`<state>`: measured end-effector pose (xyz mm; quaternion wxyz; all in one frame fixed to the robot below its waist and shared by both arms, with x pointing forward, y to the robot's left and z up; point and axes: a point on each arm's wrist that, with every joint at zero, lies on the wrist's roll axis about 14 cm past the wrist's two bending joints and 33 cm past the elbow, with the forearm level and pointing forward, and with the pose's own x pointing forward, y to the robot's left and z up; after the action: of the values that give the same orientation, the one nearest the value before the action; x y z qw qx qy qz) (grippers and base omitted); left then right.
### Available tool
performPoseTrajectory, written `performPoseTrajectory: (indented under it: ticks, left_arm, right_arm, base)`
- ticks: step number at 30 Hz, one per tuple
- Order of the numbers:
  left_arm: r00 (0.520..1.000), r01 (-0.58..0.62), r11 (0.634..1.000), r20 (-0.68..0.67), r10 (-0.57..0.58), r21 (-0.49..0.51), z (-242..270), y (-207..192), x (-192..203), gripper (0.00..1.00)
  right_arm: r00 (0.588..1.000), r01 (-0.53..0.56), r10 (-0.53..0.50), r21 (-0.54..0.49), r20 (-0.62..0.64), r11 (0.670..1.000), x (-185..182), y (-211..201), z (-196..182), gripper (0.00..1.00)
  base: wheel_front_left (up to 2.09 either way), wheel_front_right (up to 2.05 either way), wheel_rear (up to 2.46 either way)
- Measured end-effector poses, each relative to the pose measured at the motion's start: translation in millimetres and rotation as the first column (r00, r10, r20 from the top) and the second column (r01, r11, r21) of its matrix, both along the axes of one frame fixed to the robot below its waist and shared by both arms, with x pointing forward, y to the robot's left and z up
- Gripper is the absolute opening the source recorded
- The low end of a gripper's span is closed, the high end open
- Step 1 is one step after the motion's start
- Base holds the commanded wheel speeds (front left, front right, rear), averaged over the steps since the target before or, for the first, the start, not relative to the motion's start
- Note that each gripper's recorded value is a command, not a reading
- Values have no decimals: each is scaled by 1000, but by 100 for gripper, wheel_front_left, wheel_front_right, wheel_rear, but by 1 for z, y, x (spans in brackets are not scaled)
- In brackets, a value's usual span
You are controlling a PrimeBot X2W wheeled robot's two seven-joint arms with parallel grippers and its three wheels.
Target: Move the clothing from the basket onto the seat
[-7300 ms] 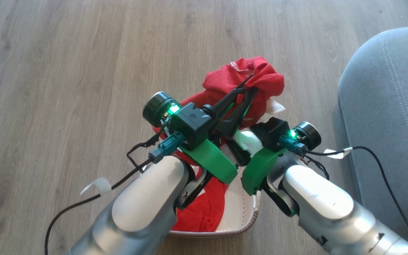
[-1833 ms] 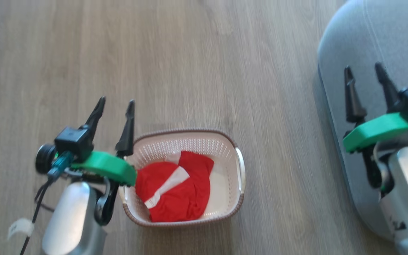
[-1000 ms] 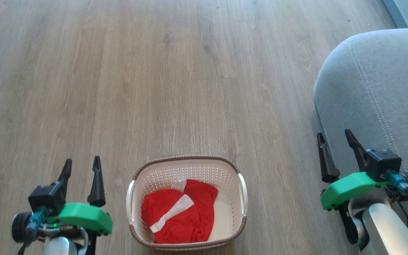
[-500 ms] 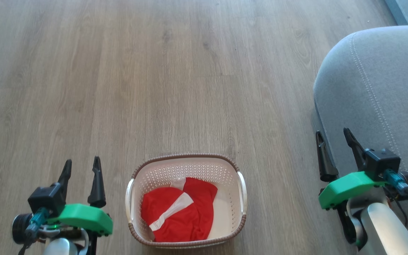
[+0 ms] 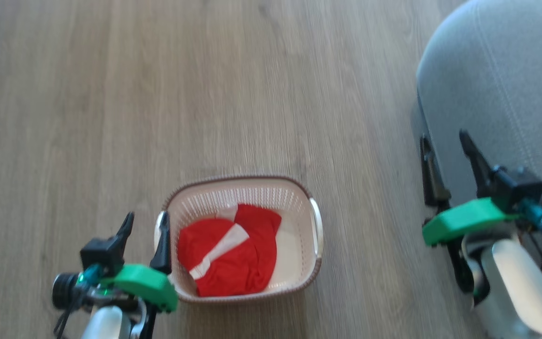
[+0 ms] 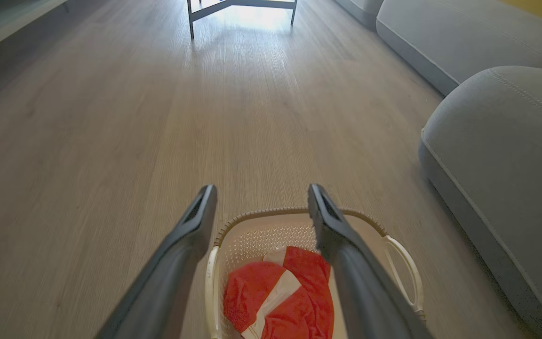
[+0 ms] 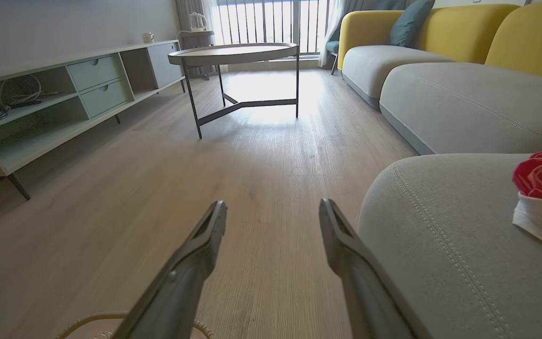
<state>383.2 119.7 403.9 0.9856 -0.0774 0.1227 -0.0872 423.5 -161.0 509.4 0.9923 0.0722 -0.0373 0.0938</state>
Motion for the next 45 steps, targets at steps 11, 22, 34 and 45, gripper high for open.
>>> performPoseTrajectory:
  ticks: [11,22,34,45]
  left_arm:
    - [966,138,990,-217,-139,-17,-84,-48,31,100]
    - [879,268,962,-395,-266,-51,-177,-94,54,100]
    - [743,517,855,-515,-427,38,-256,-123,56,100]
    - [582,728,662,-669,-463,176,-312,-115,50,100]
  right_arm:
    - [1000,0,0,-12,-2,1000,55,-4,-18,100]
    - [995,30,-32,-23,-94,999,92,-19,-77,100]
    - [973,64,-73,-49,-217,997,97,-34,-140,100]
    - [953,87,-100,-55,-286,995,91,-40,-172,100]
  base:
    - [0,0,0]
    - [0,0,0]
    - [0,0,0]
    - [0,0,0]
